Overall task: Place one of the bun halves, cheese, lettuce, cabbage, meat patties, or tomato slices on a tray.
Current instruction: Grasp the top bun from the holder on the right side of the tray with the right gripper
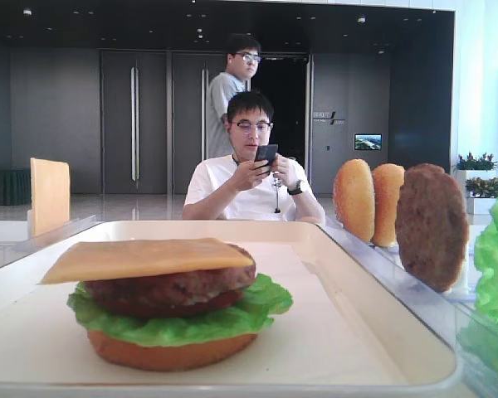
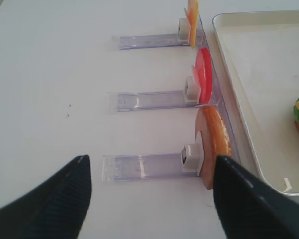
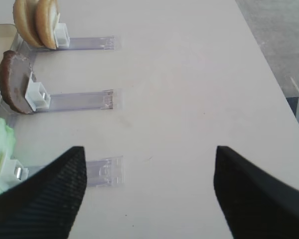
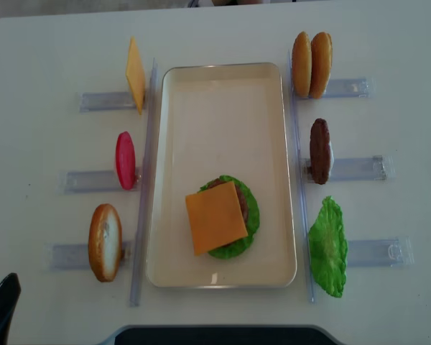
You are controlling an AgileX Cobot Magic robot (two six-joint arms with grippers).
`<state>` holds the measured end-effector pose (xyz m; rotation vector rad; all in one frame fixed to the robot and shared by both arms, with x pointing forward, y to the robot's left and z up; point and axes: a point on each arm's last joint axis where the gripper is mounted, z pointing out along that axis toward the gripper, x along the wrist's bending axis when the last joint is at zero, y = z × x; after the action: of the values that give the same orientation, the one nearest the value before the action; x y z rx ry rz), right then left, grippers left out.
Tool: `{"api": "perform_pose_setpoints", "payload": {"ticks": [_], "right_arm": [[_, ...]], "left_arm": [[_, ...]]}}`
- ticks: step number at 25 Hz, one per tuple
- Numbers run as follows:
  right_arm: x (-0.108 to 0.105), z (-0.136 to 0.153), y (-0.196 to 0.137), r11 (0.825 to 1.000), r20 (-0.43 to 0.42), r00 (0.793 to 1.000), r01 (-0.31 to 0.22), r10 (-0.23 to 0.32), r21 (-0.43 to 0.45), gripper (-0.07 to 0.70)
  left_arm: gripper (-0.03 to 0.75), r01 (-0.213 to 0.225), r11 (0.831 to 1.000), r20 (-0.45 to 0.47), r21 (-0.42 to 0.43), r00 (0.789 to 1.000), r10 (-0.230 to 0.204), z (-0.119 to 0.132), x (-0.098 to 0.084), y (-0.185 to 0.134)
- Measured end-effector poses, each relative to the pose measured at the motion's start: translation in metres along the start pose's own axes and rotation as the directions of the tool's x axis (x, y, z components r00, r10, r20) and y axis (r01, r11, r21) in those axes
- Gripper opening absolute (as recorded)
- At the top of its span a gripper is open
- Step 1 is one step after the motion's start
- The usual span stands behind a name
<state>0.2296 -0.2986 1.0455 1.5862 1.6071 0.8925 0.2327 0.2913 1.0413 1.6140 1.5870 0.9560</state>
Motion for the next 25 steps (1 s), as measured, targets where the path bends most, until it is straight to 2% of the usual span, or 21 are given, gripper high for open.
{"api": "perform_pose_setpoints", "payload": {"ticks": [25], "right_arm": [[0.0, 0.0, 0.0, 1.0, 0.0, 1.0, 0.0, 0.0, 0.0, 0.535]], "left_arm": [[0.58, 0.0, 1.0, 0.0, 0.0, 1.0, 0.0, 0.0, 0.0, 0.0]]}}
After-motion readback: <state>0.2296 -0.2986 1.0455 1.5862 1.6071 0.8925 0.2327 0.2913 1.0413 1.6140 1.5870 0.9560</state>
